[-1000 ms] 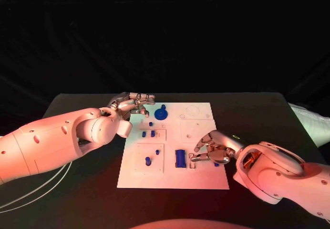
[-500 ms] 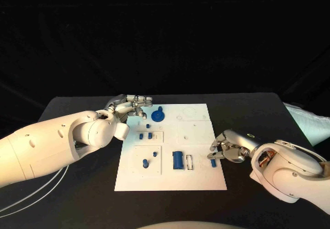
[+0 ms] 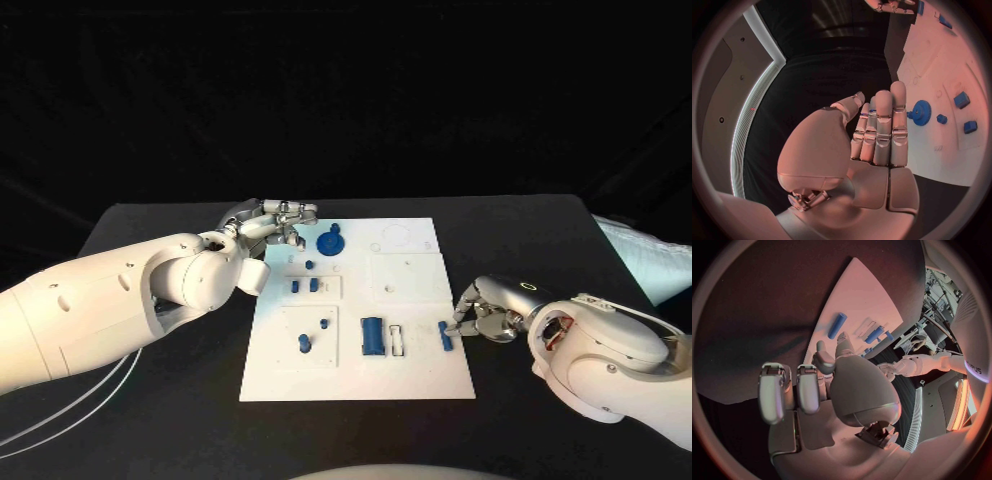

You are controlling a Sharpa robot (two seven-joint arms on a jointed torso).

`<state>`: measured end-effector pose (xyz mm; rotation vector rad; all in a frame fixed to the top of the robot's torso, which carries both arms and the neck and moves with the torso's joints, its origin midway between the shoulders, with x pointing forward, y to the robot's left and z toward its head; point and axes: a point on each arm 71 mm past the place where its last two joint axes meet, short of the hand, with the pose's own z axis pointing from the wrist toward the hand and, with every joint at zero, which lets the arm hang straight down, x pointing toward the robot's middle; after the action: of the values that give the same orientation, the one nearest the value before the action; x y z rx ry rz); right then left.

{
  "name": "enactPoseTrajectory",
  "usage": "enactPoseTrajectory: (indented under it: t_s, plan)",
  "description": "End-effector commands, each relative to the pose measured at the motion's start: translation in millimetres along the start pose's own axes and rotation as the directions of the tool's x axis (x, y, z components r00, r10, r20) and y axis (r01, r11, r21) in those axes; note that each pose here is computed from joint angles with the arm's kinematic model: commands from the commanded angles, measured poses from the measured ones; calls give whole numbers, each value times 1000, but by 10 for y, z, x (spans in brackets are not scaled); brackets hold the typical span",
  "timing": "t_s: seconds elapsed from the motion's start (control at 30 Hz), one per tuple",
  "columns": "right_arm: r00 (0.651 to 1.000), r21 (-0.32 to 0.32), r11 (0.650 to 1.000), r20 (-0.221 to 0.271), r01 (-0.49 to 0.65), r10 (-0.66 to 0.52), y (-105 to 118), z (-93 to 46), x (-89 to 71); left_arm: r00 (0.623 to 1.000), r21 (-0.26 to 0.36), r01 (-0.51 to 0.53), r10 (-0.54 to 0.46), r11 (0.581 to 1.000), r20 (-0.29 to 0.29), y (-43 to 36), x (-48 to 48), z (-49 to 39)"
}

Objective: Assemble the parts on the task board

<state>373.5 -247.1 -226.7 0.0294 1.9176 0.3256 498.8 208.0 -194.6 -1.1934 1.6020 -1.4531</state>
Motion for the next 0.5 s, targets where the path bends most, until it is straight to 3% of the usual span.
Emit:
enactPoseTrajectory:
  t_s: [0.03,0.5]
  plan:
    - [998,23,998,-28,59,-58,-7,13,43,1000,9,0,0,1000,-19,-10,24,0]
    - [997,-11,998,-49,58,-58,121,53,158,1000,7,1,0,1000,-22,-7,27,3]
